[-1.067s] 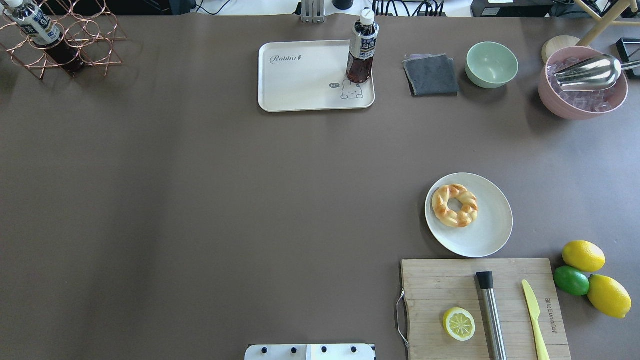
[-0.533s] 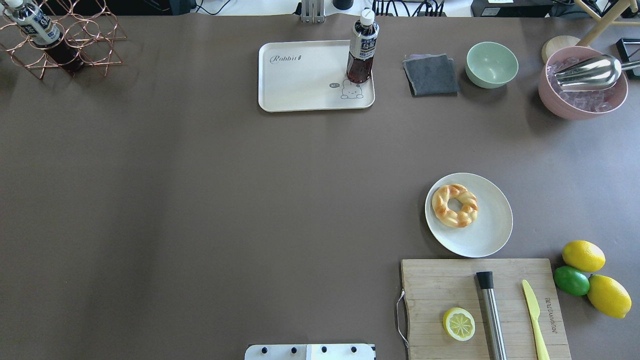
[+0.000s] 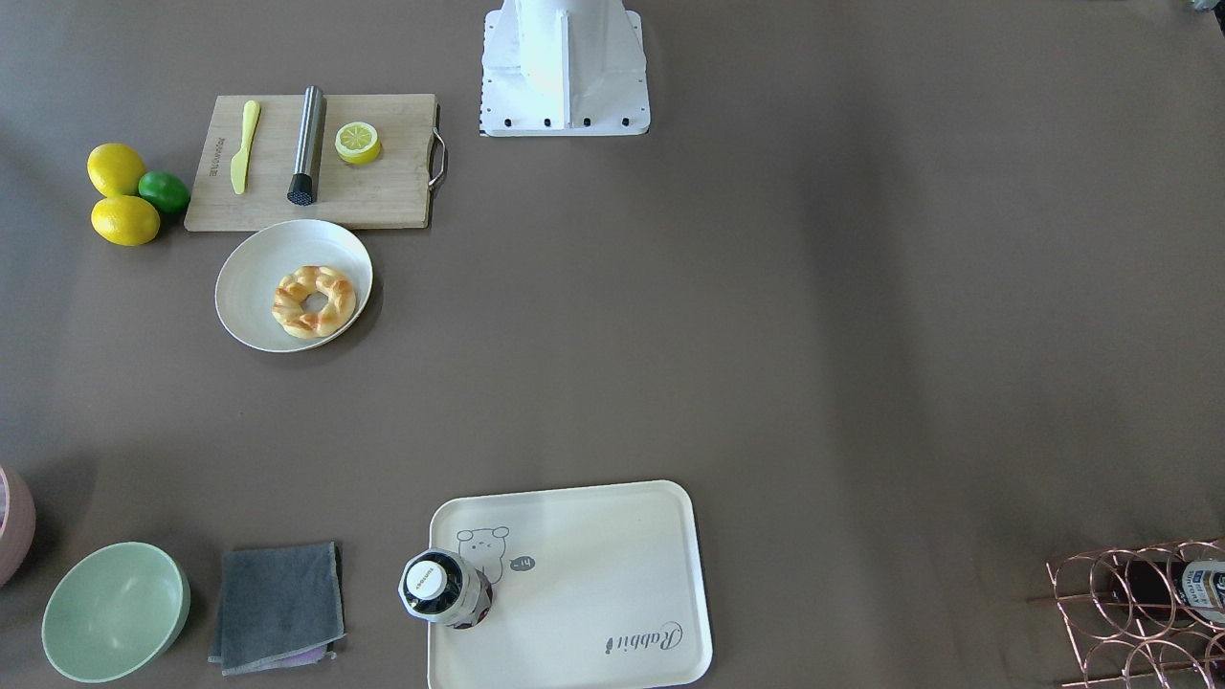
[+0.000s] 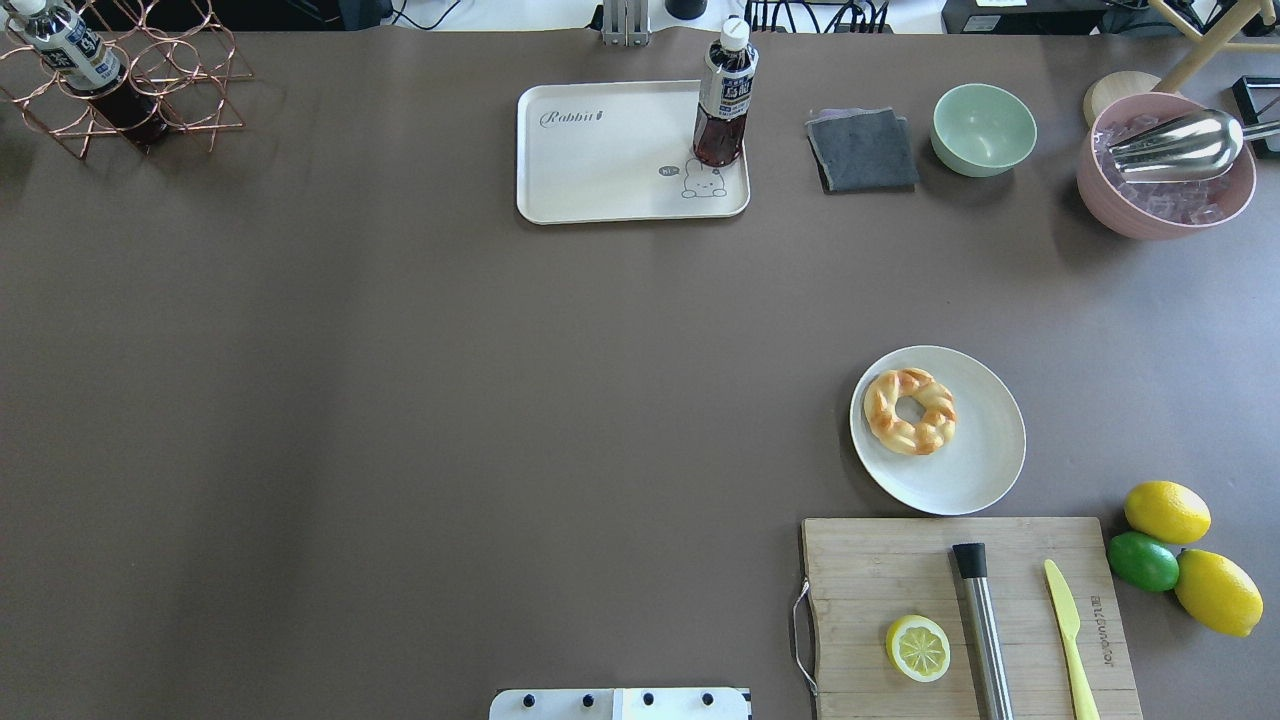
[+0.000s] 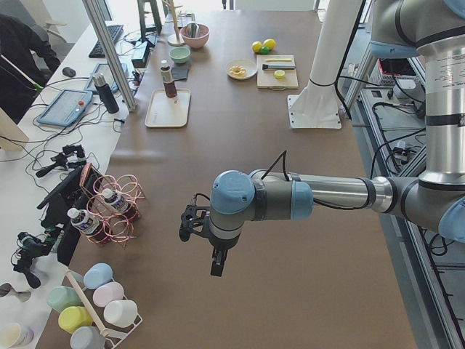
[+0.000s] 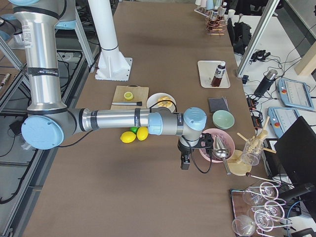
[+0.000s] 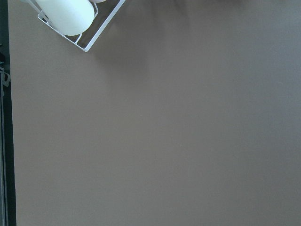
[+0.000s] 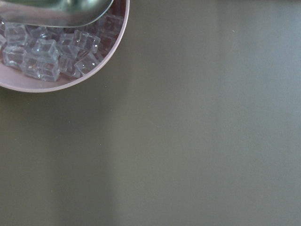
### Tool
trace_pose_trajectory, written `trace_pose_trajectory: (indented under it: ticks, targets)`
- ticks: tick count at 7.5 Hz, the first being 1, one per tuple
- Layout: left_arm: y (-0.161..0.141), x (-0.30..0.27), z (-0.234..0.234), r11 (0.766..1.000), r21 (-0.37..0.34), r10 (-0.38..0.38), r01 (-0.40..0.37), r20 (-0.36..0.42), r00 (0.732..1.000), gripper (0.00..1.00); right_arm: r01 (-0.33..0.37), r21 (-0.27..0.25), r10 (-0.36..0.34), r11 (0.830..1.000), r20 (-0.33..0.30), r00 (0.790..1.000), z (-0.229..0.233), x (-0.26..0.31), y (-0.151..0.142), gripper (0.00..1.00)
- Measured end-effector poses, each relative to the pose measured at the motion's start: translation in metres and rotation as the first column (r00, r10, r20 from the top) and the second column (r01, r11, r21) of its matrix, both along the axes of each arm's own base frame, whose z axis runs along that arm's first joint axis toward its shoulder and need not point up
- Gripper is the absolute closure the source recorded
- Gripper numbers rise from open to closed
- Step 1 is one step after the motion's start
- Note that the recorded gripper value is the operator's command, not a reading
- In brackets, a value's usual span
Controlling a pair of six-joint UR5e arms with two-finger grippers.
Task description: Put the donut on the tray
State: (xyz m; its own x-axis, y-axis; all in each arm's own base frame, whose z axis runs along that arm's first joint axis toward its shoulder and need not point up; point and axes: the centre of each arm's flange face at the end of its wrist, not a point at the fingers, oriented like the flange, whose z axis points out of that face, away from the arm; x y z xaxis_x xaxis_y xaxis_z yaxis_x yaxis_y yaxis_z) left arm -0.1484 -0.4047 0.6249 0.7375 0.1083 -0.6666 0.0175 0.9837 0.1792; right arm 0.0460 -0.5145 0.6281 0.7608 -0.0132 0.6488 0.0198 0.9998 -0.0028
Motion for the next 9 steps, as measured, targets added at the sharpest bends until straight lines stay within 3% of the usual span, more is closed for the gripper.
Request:
trace_pose_trajectory:
  ticks: [2, 6, 9]
  targets:
    - [-0.002, 0.0, -0.002, 1.0, 0.014, -0.004, 0.004, 0.001, 1.0, 0.02, 0.005, 0.021, -0.006, 1.0, 0.061, 0.998, -0.015, -0.006, -0.003, 0.0]
    - [-0.005, 0.001, -0.005, 0.999, 0.035, -0.004, 0.004, 0.003, 1.0, 0.02, 0.001, 0.15, -0.027, 0.989, 0.173, 0.985, -0.106, -0.051, -0.004, 0.0]
    - [-0.001, 0.005, -0.004, 0.997, 0.073, 0.0, 0.003, -0.037, 0.999, 0.02, -0.046, 0.142, 0.009, 0.989, 0.251, 0.968, -0.131, -0.132, 0.002, 0.0]
